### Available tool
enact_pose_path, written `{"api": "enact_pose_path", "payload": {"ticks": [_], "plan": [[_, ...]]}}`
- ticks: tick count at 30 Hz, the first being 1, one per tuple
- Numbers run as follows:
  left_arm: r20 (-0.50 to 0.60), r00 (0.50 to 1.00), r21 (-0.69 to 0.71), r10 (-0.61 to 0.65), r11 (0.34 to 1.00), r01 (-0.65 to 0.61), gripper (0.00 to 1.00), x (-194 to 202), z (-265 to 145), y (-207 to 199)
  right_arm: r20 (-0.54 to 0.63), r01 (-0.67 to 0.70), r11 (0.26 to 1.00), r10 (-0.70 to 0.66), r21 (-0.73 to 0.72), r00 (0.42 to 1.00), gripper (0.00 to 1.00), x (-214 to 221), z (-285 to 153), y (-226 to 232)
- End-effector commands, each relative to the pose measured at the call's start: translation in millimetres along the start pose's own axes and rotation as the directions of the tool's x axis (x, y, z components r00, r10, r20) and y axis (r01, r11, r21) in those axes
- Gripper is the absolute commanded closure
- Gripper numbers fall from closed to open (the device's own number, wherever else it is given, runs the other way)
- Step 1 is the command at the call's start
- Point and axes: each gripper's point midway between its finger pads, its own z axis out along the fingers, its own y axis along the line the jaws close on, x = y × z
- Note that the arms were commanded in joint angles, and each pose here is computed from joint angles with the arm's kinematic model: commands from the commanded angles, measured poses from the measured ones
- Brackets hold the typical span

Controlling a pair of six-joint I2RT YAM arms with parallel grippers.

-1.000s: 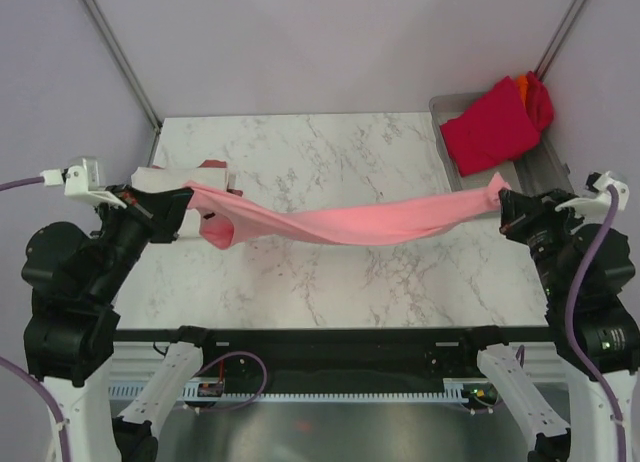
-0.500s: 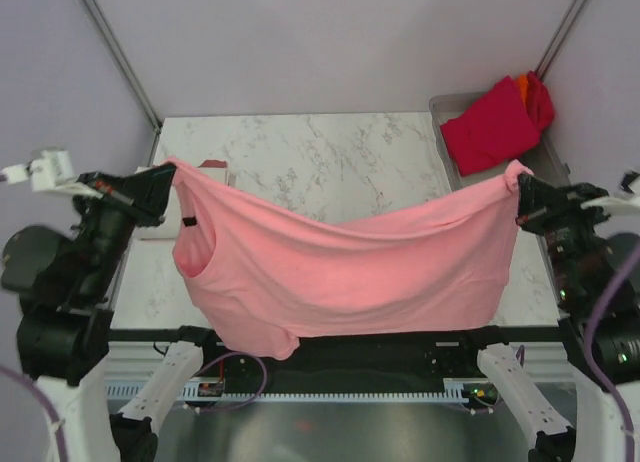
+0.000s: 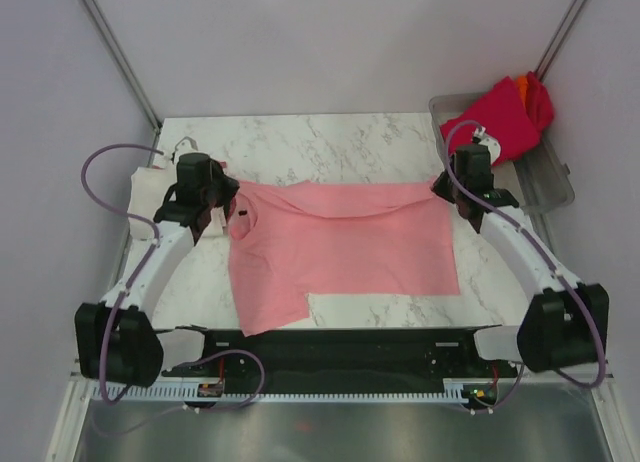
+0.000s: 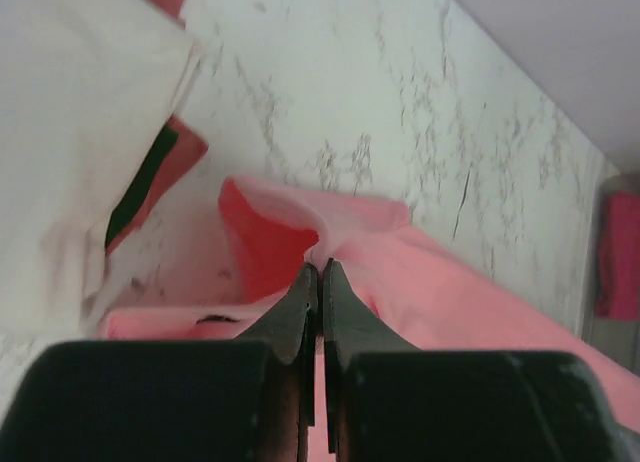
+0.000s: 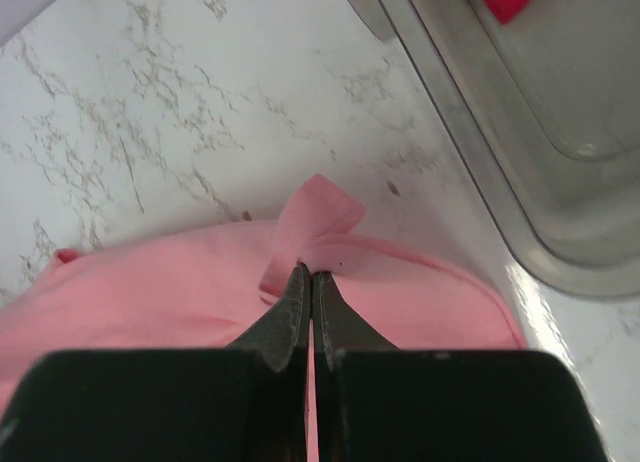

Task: Fold and stack the t-shirts
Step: Flatten the tshirt out

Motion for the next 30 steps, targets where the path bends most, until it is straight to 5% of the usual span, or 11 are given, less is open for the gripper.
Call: {"api": "enact_pose_path", "payload": {"ticks": [1,2,4,5,6,7,13,23,30], "plan": [[0.272,0.957,0.091,-0.101,0.993,0.079,0.98,-85,46,-49,0.188,-0.069,0.992,0.088,-0.109,0.978,1.0,-82,33,56],[0.301,0.947,0.143,-0.108,0.988,0.067,0.98,-104,55,-70,0.141,-0.059,0.995,0.07,-0.075,0.987,1.0,-71,63,55],[0.265,0.962,0.152,-0.059,0.988,0.018,0.59,-106,78,-82,0.147,-0.046,0.994,0.061,-0.099,0.987,0.41,-91,74,75],[0.223,0.974,0.193,-0.041,0.981,-0.003,0.4,-111,96,-101,0.116,-0.028,0.996,0.038,-0.085,0.993,0.28,-84,89,74],[0.152,0.988,0.139,-0.012,0.99,-0.009,0.05,-99,102,-94,0.106,-0.027,0.996,0.036,-0.087,0.994,0.19,-89,87,79],[0.143,0.99,0.113,-0.007,0.994,-0.009,0.0,-102,104,-93,0.096,-0.015,0.995,0.024,-0.097,0.995,0.19,-88,88,80],[0.179,0.98,0.038,-0.091,0.996,0.085,0.0,-89,63,-59,0.076,0.002,0.991,0.008,-0.136,0.997,0.24,-63,51,66],[0.159,0.956,0.299,-0.247,0.935,0.192,0.0,-45,-61,-33,0.074,-0.089,0.994,0.093,-0.06,0.993,0.33,4,-32,-17],[0.054,0.997,0.351,-0.055,0.936,0.033,0.0,1,-113,-25,0.009,-0.12,0.991,0.119,0.053,0.993,0.37,68,-45,-73]]}}
